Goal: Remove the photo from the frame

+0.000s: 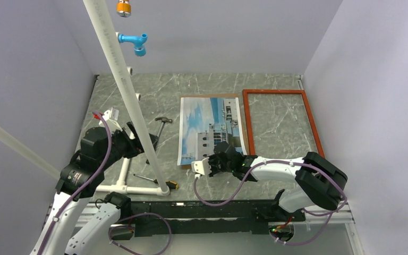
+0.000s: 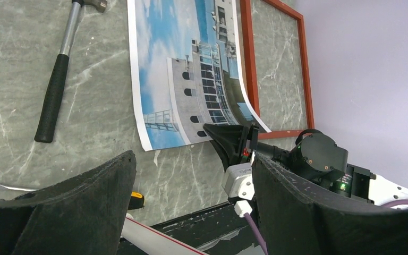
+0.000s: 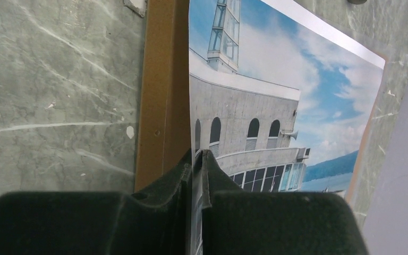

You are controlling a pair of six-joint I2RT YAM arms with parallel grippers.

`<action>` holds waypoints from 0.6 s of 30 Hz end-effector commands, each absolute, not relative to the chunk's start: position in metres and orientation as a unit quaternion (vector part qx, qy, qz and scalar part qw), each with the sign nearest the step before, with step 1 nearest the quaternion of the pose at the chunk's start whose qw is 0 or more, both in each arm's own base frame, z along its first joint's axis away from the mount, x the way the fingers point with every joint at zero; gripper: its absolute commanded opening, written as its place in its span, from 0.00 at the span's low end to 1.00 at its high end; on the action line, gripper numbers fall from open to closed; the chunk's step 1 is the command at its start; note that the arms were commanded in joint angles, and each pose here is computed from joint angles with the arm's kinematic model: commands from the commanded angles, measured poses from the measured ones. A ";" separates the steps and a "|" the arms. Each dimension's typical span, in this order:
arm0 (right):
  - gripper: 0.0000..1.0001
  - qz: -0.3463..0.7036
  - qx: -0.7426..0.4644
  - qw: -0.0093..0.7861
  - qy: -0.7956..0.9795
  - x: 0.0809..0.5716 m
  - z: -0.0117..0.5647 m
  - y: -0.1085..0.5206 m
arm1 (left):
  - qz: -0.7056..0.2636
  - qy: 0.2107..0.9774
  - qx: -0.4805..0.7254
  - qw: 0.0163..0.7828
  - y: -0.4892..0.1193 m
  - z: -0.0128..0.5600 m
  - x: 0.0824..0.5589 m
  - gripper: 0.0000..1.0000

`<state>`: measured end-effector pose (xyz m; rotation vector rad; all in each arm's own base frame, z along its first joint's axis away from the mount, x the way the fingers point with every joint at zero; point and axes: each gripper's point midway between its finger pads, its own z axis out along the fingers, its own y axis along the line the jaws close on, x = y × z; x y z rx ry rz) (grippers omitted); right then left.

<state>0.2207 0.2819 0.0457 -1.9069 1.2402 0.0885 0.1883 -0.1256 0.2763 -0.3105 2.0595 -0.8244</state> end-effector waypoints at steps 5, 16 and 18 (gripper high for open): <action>0.28 0.010 -0.740 0.434 0.513 0.224 0.059 0.275 | -0.341 0.818 -0.117 0.448 -0.127 0.284 0.188 0.83; 1.00 0.034 -0.671 0.489 0.557 0.182 0.132 0.273 | -0.337 0.820 -0.116 0.448 -0.127 0.280 0.190 0.84; 1.00 0.059 -0.628 0.516 0.580 0.180 0.156 0.270 | -0.334 0.823 -0.116 0.446 -0.127 0.277 0.191 0.83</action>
